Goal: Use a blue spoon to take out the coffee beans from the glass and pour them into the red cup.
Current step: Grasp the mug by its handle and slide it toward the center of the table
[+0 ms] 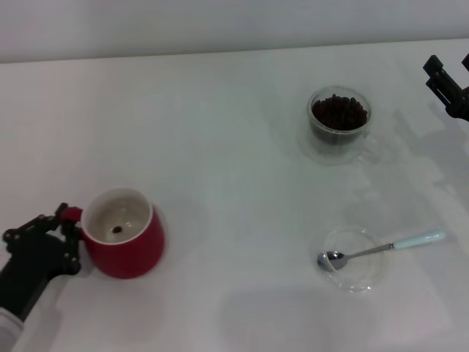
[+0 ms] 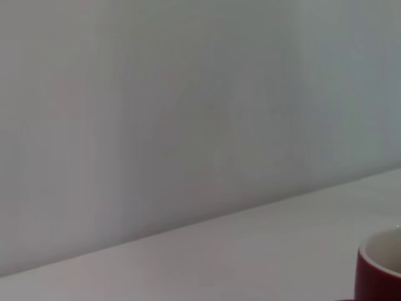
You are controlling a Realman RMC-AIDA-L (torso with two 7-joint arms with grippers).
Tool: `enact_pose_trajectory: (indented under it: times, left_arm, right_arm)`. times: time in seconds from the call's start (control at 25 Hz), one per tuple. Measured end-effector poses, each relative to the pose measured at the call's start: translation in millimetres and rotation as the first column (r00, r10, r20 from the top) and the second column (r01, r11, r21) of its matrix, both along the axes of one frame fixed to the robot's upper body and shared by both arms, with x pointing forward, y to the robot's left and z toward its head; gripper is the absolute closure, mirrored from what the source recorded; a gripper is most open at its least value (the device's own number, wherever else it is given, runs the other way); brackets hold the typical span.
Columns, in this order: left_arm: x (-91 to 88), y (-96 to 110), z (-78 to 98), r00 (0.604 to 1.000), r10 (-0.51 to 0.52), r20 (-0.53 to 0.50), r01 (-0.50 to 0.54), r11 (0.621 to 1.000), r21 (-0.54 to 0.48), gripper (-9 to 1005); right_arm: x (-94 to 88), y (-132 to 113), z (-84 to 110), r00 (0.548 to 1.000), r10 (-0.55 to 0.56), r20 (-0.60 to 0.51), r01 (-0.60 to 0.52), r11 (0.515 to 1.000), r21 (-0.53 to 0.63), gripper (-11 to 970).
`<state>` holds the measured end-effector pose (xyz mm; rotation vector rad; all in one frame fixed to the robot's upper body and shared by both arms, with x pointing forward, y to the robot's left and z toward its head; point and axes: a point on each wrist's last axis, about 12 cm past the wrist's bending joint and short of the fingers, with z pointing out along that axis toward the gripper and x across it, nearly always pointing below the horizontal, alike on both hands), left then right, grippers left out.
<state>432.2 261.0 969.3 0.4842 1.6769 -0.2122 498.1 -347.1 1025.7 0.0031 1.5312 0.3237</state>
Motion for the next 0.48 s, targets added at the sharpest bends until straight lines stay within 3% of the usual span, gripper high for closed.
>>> enact_pose_trajectory:
  times: [0.48]
  left_arm:
    - [8.4, -36.0, 3.3, 0.992, -0.127, 0.026, 0.125, 0.991, 0.051, 904]
  right_arm:
    - [2.8, 4.3, 0.9, 1.0, 0.021, 0.002, -0.021, 1.0, -0.001, 145]
